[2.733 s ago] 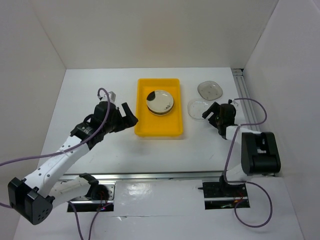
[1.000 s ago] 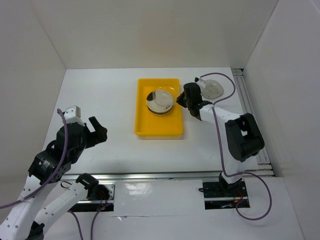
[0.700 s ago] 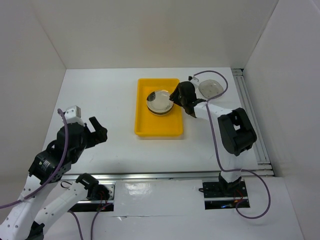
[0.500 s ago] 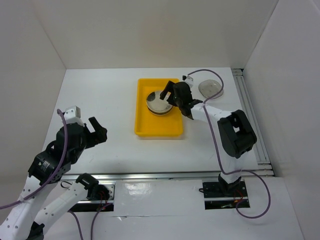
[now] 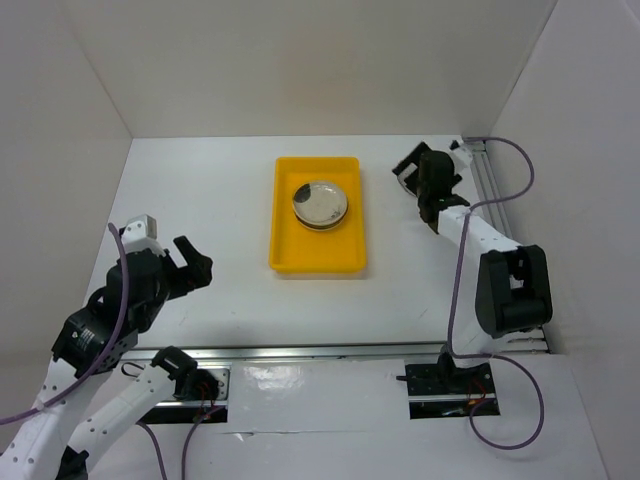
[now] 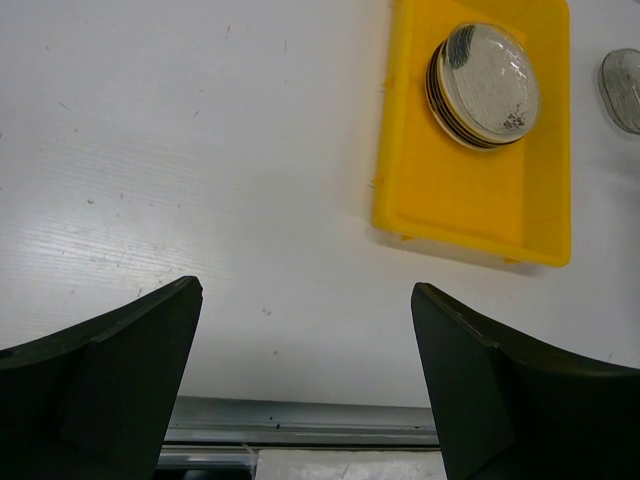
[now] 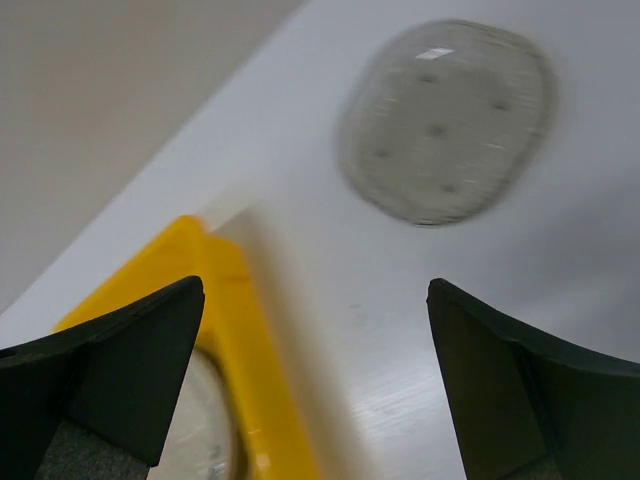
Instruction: Place the plates into the plastic bin on the countertop
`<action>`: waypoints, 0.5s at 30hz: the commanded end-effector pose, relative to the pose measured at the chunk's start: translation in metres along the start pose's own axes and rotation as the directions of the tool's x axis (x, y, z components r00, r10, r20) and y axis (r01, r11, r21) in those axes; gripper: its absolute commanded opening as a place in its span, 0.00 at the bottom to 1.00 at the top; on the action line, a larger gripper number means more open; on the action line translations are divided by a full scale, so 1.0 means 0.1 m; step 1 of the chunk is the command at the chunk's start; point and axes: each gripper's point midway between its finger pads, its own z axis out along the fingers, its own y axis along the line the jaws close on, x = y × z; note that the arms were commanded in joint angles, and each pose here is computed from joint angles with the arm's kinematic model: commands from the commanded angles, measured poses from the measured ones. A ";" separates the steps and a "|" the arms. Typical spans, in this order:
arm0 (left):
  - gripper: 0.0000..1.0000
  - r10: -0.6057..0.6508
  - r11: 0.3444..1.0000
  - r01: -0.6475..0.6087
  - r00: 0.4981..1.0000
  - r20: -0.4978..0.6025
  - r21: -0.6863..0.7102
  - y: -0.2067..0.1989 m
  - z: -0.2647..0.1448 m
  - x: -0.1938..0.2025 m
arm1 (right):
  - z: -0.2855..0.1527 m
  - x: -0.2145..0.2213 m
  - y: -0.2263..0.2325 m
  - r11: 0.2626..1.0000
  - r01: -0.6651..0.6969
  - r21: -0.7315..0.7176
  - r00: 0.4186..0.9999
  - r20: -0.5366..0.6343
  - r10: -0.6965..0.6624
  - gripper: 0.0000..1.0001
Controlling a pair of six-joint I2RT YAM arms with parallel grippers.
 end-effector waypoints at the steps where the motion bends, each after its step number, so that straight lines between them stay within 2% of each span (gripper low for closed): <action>1: 0.99 -0.003 0.999 0.002 0.999 0.036 0.045 -0.07 -0.02 -0.08 | 0.16 0.26 -0.79 0.983 -0.030 0.182 0.998 -0.055 0.041 1.00; 4: 0.99 0.002 0.998 -0.004 0.999 0.038 0.058 -0.10 -0.02 -0.09 | 0.25 0.18 -1.07 0.974 -0.086 0.210 0.996 -0.020 0.092 0.98; 8: 0.99 0.024 0.998 -0.024 1.000 0.010 0.051 -0.12 0.04 -0.04 | 0.35 -0.08 -1.22 0.971 -0.153 0.182 0.988 0.060 0.144 0.97; 11: 0.99 0.024 0.998 -0.024 1.000 0.010 0.051 -0.12 0.04 -0.04 | 0.50 -0.13 -1.28 0.969 -0.165 0.182 0.985 0.075 0.153 0.97; 15: 0.99 0.020 0.998 -0.021 1.000 0.017 0.056 -0.11 0.02 -0.05 | 0.76 -0.07 -1.28 0.969 -0.160 0.189 0.987 0.029 0.157 0.96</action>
